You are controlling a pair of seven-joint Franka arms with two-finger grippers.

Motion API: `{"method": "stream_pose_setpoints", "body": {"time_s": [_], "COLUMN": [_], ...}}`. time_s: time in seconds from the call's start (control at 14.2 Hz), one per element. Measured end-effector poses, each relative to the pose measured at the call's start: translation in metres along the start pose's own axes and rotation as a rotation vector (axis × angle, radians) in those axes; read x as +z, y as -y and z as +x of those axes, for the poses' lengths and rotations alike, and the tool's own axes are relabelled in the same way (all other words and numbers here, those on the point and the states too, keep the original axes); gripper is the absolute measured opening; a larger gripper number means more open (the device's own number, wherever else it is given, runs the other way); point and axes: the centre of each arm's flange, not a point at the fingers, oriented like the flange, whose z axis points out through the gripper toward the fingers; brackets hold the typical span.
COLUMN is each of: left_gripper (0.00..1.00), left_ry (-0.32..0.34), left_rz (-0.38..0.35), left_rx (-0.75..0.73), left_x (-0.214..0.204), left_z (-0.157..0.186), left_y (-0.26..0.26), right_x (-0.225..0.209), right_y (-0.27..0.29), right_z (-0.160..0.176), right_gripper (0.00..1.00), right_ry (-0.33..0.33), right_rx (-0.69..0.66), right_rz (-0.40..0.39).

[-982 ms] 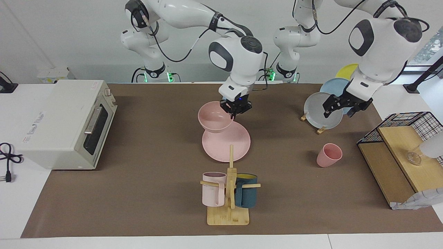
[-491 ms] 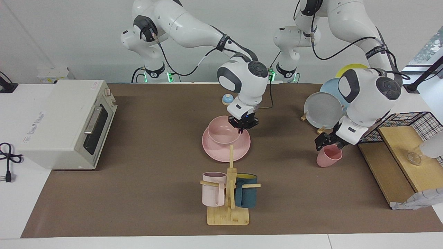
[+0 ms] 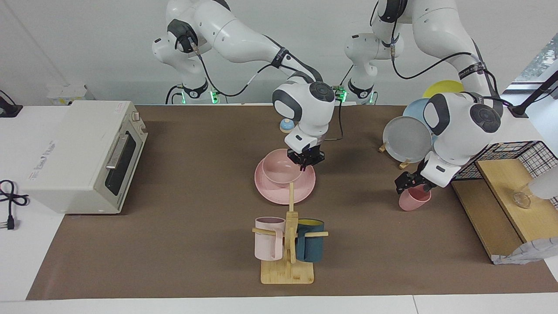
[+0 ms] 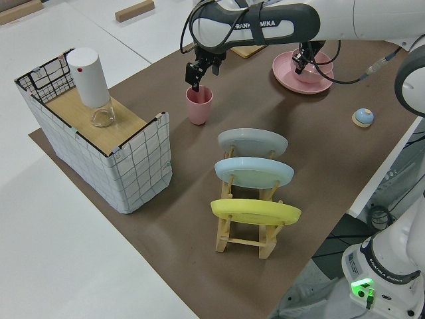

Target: Organize tableware

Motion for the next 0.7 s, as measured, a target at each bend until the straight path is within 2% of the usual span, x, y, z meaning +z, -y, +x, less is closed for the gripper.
{"method": "stream_pose_setpoints", "body": {"time_s": [0.07, 0.21, 0.28, 0.42, 0.63, 0.7], "left_gripper": [1.0, 0.95, 0.85, 0.59, 0.26, 0.15], "left_ry": [0.001, 0.0, 0.0, 0.013, 0.012, 0.01], "left_rz": [0.0, 0.009, 0.025, 0.055, 0.062, 0.063], "left_rx": [-0.001, 0.003, 0.012, 0.029, 0.037, 0.038], "left_x": [0.003, 0.011, 0.017, 0.028, 0.03, 0.029], "left_z": [0.0, 0.001, 0.0, -0.003, -0.003, -0.003], "left_y": [0.0, 0.001, 0.003, 0.005, 0.006, 0.006], "right_x": [0.0, -0.003, -0.005, -0.02, -0.069, -0.091], "right_y": [0.0, -0.001, -0.002, -0.004, -0.032, -0.056], "right_z": [0.0, 0.001, 0.004, 0.009, 0.036, 0.05], "right_gripper": [0.05, 0.2, 0.32, 0.52, 0.79, 0.93], "right_ry": [-0.001, -0.005, -0.008, -0.01, -0.034, -0.037], "right_rx": [0.002, 0.014, 0.019, 0.029, 0.027, 0.002], "right_rz": [0.001, 0.006, 0.008, 0.002, -0.007, -0.017]}}
